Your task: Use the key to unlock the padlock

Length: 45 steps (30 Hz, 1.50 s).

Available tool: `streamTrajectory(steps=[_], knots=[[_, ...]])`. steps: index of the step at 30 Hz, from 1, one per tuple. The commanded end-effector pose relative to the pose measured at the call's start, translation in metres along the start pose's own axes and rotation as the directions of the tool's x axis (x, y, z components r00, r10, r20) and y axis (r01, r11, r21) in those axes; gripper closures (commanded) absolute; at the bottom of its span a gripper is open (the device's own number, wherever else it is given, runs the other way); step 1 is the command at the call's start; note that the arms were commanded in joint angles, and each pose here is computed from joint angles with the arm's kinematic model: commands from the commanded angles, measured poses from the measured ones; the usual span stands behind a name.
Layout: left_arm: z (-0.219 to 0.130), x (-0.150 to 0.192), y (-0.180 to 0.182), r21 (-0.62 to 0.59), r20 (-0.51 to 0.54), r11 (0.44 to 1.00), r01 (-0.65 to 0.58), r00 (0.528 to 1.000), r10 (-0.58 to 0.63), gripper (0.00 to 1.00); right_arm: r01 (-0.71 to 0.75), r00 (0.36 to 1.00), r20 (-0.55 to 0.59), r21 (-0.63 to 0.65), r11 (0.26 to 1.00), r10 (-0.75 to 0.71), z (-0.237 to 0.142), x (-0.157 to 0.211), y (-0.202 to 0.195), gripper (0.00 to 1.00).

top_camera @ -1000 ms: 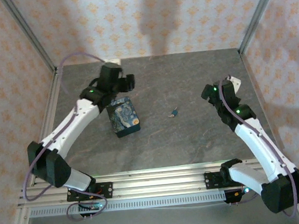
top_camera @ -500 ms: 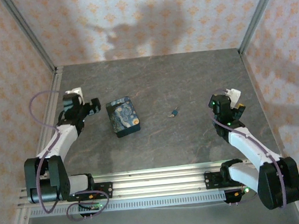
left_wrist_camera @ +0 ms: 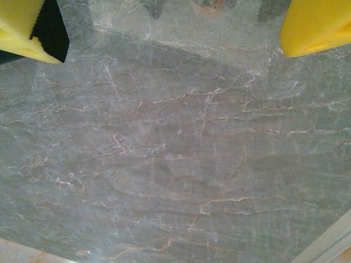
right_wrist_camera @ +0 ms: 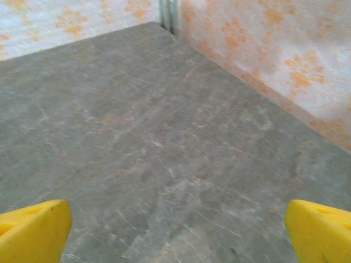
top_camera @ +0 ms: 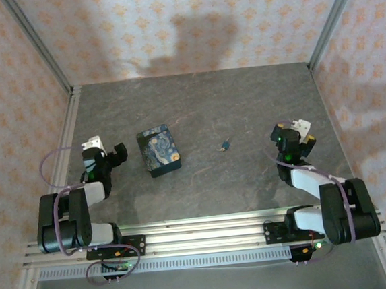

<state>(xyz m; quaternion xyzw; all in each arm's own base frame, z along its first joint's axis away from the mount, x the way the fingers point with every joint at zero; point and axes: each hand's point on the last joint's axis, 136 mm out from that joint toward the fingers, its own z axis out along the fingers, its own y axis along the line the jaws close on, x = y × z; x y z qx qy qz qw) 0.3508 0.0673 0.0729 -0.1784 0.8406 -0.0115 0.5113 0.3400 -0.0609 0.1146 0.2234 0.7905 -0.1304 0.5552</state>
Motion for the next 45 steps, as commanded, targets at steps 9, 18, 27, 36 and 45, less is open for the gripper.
streamTrajectory(steps=[9,18,27,36,45], knots=[[0.017,-0.021,-0.061,0.079,0.107,0.966,-0.247,0.965,0.238,0.0,0.019,0.998,0.067,-0.078,0.997,-0.013,0.03,0.006,0.027,0.01],[0.02,-0.02,-0.061,0.043,0.087,0.964,-0.264,0.962,0.26,0.0,0.034,0.999,0.005,-0.083,0.996,-0.034,0.037,0.009,0.029,0.01],[0.021,-0.02,-0.061,0.043,0.09,0.964,-0.263,0.962,0.258,0.0,0.036,0.999,0.008,-0.084,0.996,-0.035,0.037,0.008,0.029,0.01],[0.02,-0.02,-0.061,0.043,0.09,0.964,-0.262,0.962,0.258,0.0,0.035,0.999,0.006,-0.085,0.996,-0.035,0.037,0.008,0.03,0.01],[0.021,-0.019,-0.061,0.043,0.088,0.964,-0.263,0.962,0.259,0.0,0.045,0.999,-0.001,-0.105,0.993,-0.045,0.037,0.01,0.034,0.01]])
